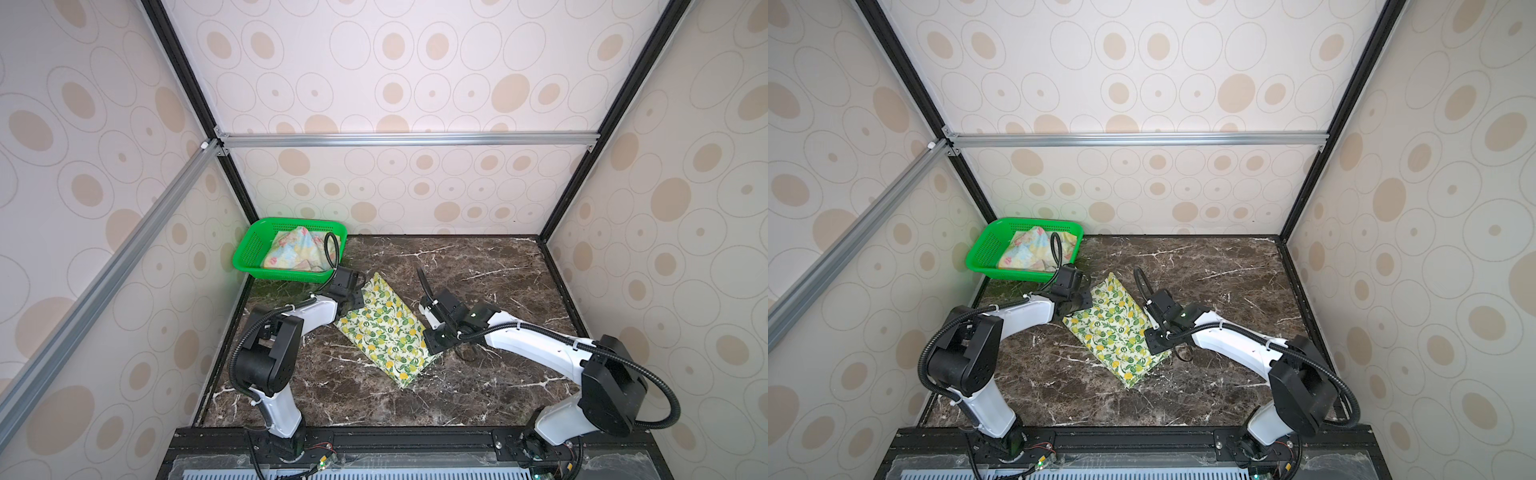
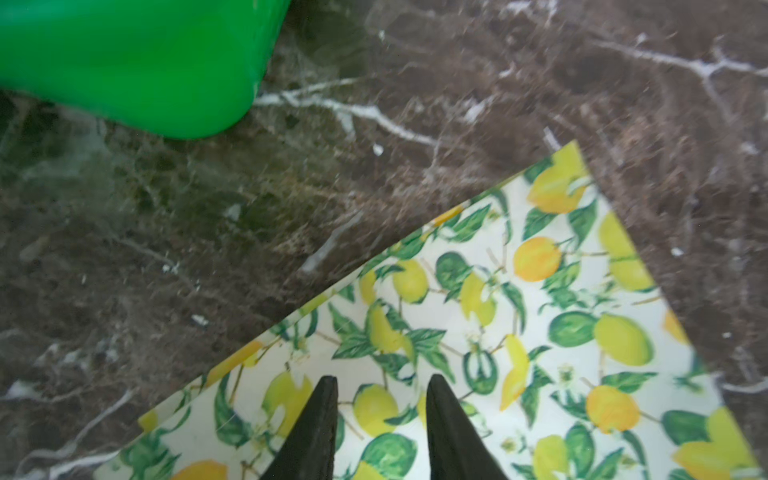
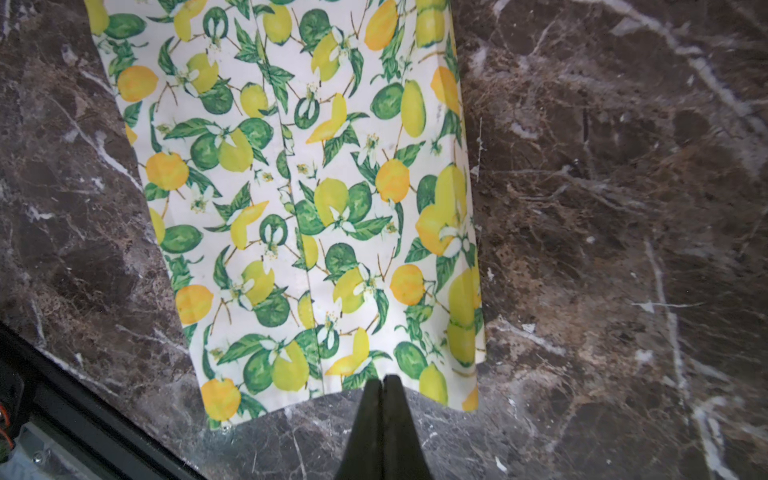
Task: Fold and stack the skirts
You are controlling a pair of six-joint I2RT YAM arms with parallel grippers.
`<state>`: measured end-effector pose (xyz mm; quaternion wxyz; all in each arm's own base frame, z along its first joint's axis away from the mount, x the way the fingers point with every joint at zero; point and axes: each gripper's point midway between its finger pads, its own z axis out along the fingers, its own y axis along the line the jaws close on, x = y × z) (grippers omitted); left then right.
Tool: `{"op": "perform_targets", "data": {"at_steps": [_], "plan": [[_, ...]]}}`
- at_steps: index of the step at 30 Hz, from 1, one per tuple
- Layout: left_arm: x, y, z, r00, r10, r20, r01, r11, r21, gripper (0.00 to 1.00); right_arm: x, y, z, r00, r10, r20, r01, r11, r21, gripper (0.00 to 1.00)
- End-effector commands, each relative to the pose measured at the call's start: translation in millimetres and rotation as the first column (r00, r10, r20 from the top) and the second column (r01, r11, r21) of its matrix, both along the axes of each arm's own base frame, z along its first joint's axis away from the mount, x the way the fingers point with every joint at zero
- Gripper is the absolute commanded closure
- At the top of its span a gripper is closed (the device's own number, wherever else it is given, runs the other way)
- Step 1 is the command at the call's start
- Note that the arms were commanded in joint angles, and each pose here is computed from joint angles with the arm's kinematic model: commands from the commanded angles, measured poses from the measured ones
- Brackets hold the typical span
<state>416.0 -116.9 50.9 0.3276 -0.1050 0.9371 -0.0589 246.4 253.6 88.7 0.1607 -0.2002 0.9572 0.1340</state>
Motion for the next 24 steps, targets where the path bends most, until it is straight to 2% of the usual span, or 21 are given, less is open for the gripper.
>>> {"op": "perform_targets", "data": {"at_steps": [1,7,13,18,24], "plan": [[0,2,3,1.0,0.004,0.024,-0.004,1.0,-0.008,0.65,5,-4,-18,0.998,-0.044,-0.034,0.044,0.999,0.0,1.0],[-20,12,-18,0.999,0.008,-0.034,-0.007,0.999,0.031,0.66,4,-19,-43,0.991,-0.098,-0.092,0.096,0.995,-0.029,1.0],[-37,23,-23,0.998,0.007,-0.067,-0.002,0.997,0.082,0.67,-7,-25,-52,0.986,-0.096,-0.133,0.091,0.995,-0.045,1.0],[-46,32,-15,0.998,0.015,-0.062,-0.009,0.994,0.11,0.67,-18,-12,-35,0.996,-0.004,-0.092,-0.001,0.999,-0.05,1.0],[-45,40,-4,0.998,0.051,-0.03,-0.047,0.992,0.116,0.67,-41,31,-25,0.988,0.12,-0.098,-0.121,0.993,-0.012,1.0]]}}
